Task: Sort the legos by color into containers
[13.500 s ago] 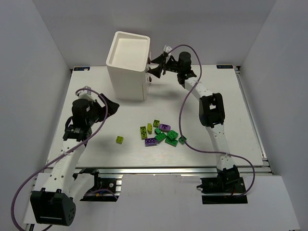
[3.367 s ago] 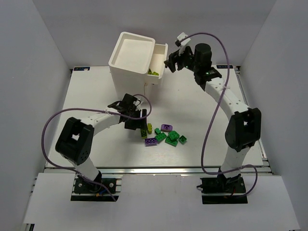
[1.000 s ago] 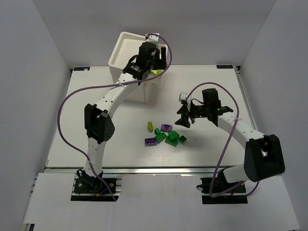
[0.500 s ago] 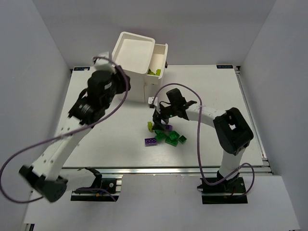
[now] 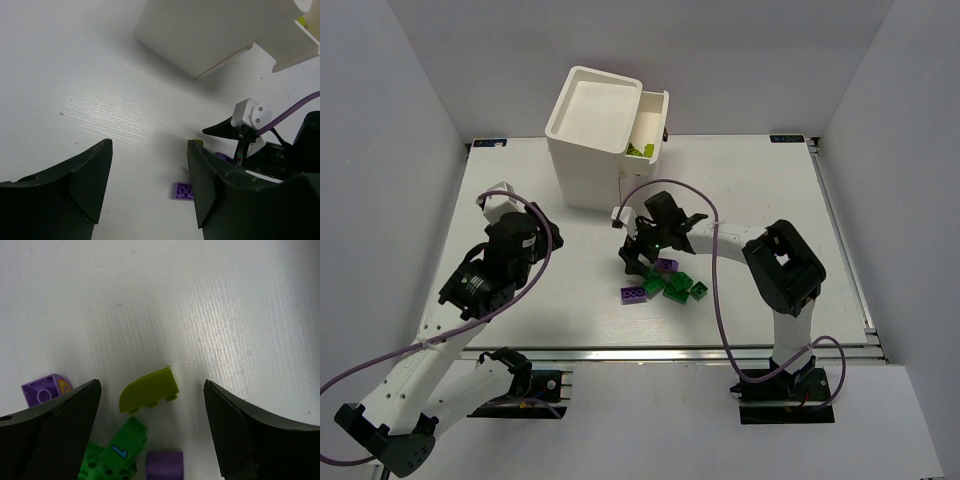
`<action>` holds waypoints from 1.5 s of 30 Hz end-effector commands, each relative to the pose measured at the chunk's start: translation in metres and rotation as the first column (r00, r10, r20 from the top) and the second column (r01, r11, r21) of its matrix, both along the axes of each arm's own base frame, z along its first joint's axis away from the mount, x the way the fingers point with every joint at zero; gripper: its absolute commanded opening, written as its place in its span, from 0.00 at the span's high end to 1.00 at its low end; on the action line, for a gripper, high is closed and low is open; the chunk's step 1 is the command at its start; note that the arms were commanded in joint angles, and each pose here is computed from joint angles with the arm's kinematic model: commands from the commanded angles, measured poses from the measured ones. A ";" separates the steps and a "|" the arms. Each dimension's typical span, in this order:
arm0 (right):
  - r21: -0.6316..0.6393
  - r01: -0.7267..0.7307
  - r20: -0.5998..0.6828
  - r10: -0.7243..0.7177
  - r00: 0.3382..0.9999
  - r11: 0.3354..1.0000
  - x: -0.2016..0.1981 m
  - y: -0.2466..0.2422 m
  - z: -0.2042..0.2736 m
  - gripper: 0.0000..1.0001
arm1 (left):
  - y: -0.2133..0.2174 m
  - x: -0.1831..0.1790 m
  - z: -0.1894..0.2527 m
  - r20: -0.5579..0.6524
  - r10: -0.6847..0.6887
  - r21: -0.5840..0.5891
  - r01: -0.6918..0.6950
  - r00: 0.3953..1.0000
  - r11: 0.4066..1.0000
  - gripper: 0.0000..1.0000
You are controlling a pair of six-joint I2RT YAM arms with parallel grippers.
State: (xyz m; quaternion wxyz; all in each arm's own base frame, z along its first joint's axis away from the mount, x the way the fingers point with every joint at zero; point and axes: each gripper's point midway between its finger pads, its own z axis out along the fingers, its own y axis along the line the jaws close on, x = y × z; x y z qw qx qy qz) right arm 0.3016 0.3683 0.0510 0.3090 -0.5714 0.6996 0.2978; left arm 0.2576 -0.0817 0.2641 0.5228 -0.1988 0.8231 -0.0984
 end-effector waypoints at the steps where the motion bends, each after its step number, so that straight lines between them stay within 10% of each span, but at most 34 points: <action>1: -0.014 0.011 0.051 -0.011 0.999 1.000 0.007 0.010 0.005 0.12 | 0.007 -0.003 0.001 -0.001 0.040 -0.015 -0.040 0.999 0.999 0.28; 24: -0.010 -0.017 0.172 0.018 0.985 1.000 0.017 0.016 0.022 0.66 | 0.000 0.001 -0.007 -0.024 0.016 -0.005 -0.016 1.000 1.000 0.27; 33: 0.248 -0.080 0.245 0.017 0.969 0.965 0.014 0.022 0.144 0.74 | -0.005 -0.001 -0.010 -0.029 -0.010 -0.026 0.009 1.000 1.000 0.27; 45: 0.527 0.135 0.360 -0.364 0.859 0.839 0.106 -0.005 0.306 0.83 | -0.019 0.007 -0.018 -0.024 -0.052 -0.052 0.050 0.998 0.997 0.26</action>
